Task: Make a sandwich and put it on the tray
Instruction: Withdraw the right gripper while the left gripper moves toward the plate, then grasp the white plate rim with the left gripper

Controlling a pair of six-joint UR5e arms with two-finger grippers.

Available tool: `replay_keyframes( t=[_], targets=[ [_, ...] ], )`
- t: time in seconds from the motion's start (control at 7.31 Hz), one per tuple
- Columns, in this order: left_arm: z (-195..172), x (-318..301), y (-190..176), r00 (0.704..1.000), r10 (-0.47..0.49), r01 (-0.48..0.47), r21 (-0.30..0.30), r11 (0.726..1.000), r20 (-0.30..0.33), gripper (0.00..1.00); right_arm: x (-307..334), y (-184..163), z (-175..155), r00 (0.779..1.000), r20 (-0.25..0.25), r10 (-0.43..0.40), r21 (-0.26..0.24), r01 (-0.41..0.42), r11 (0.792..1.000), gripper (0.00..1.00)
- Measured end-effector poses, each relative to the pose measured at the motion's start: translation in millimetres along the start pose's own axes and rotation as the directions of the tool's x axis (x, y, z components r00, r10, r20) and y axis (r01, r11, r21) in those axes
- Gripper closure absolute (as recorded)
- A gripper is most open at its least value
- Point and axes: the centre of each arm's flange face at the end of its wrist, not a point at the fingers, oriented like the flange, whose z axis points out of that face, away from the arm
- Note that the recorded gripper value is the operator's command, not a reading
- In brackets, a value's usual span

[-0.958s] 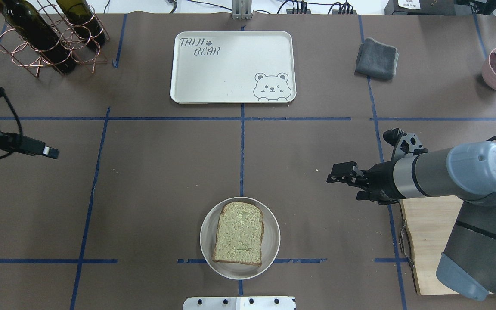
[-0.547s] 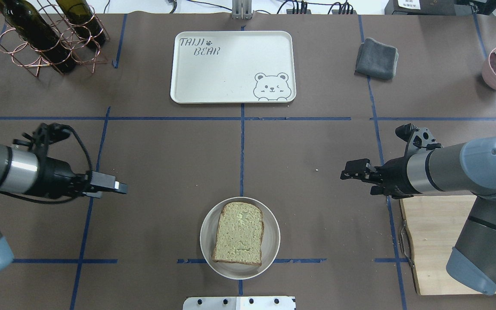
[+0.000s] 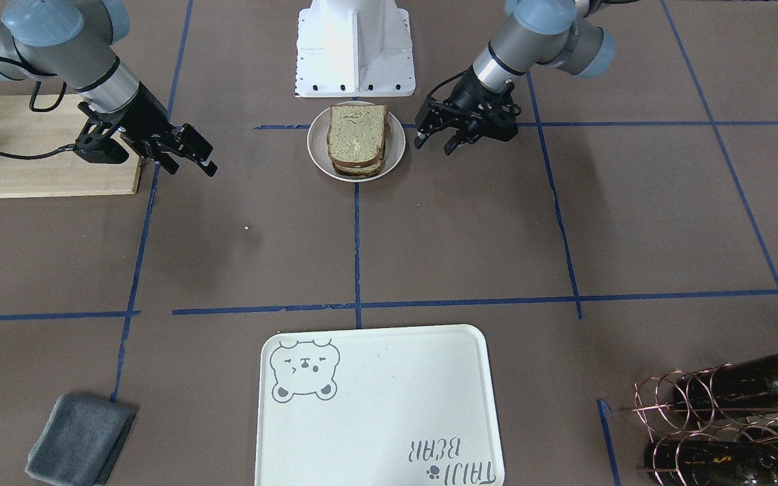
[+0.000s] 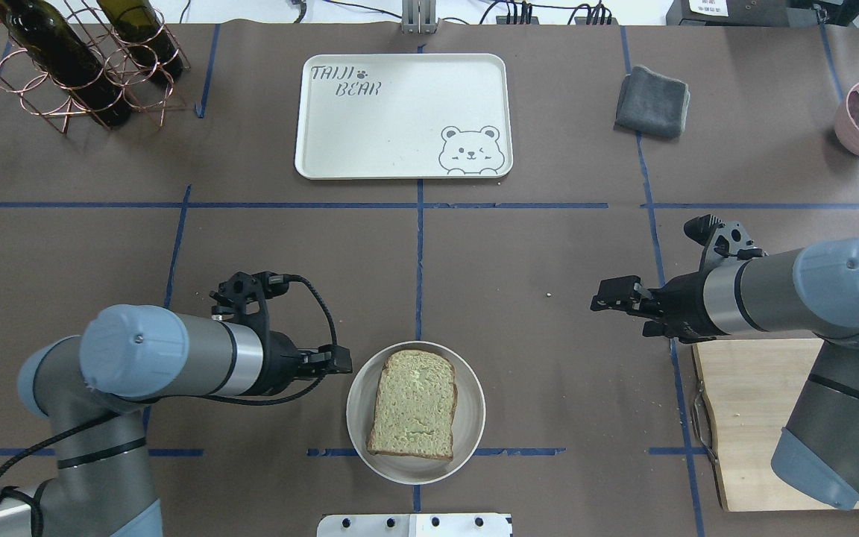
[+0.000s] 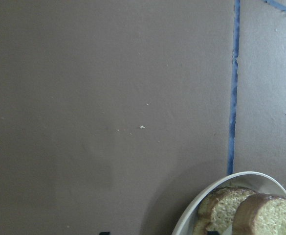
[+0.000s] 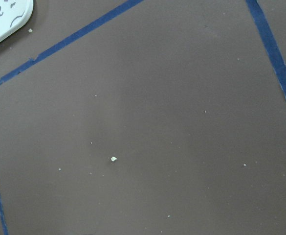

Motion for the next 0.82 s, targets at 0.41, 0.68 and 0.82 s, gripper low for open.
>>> replay_keyframes(
  t=[0.41, 0.68, 0.82],
  targets=[
    [13.8, 10.3, 16.4, 1.000, 0.009, -0.009, -0.004, 1.000, 0.029, 0.59, -0.9, -0.5, 3.0, 1.000, -0.001, 0.000, 0.001, 0.000, 1.000, 0.00],
    [17.3, 10.5, 22.9, 0.999, 0.012, -0.012, -0.012, 1.000, 0.033, 0.59, -0.9, -0.4, 3.6, 1.000, -0.001, 0.000, 0.000, 0.000, 1.000, 0.00],
    [19.9, 10.0, 27.6, 0.999, 0.015, -0.014, -0.020, 1.000, 0.036, 0.59, -0.8, -0.3, 3.8, 1.000, -0.002, 0.000, -0.002, 0.000, 1.000, 0.00]
  ],
)
